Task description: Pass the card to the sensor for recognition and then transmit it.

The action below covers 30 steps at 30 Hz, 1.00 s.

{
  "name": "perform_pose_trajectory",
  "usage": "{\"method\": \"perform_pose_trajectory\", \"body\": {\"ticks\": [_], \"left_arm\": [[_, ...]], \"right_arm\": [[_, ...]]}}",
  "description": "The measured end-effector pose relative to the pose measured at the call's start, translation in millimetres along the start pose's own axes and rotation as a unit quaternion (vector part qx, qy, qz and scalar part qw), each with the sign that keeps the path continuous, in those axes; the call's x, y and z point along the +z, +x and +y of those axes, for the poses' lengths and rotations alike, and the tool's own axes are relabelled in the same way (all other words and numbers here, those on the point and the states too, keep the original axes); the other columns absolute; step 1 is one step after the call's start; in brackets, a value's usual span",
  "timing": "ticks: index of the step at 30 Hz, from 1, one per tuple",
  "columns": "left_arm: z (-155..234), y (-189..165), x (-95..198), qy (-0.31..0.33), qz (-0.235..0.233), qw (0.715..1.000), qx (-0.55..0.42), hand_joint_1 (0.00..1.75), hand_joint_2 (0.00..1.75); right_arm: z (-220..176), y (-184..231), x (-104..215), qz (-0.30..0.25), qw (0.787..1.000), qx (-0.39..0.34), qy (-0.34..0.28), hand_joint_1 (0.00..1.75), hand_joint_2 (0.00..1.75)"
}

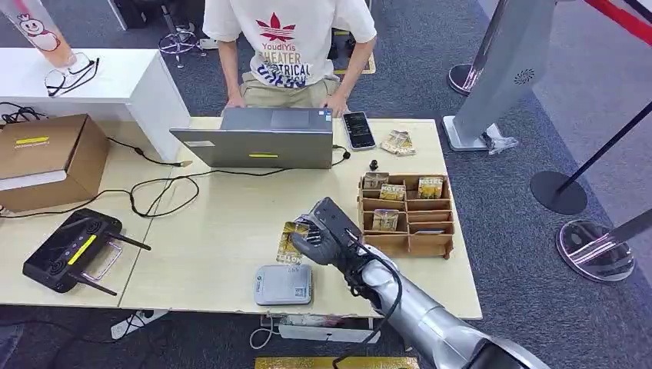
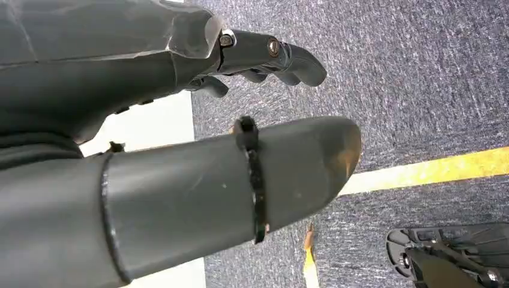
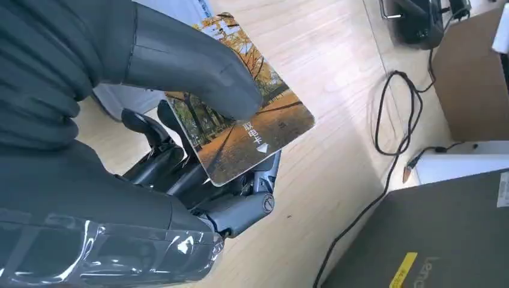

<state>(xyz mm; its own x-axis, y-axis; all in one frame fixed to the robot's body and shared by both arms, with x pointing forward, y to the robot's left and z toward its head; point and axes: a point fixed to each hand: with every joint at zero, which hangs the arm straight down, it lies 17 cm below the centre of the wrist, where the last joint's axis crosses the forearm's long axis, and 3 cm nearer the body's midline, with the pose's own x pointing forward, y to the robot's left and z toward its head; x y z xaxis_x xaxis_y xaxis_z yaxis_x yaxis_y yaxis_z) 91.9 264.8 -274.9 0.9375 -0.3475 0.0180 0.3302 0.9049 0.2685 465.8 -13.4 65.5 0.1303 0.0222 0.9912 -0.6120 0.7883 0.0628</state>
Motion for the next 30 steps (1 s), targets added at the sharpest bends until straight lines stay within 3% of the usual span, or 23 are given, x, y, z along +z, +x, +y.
{"method": "perform_pose_trajectory", "body": {"ticks": [30], "left_arm": [[0.8, 0.8, -0.1, 0.002, -0.003, 1.000, -0.006, 0.00, 0.00]], "right_arm": [[8.1, -47.6, 13.4, 0.072, 0.997, 0.012, 0.027, 1.75, 1.75]]}}
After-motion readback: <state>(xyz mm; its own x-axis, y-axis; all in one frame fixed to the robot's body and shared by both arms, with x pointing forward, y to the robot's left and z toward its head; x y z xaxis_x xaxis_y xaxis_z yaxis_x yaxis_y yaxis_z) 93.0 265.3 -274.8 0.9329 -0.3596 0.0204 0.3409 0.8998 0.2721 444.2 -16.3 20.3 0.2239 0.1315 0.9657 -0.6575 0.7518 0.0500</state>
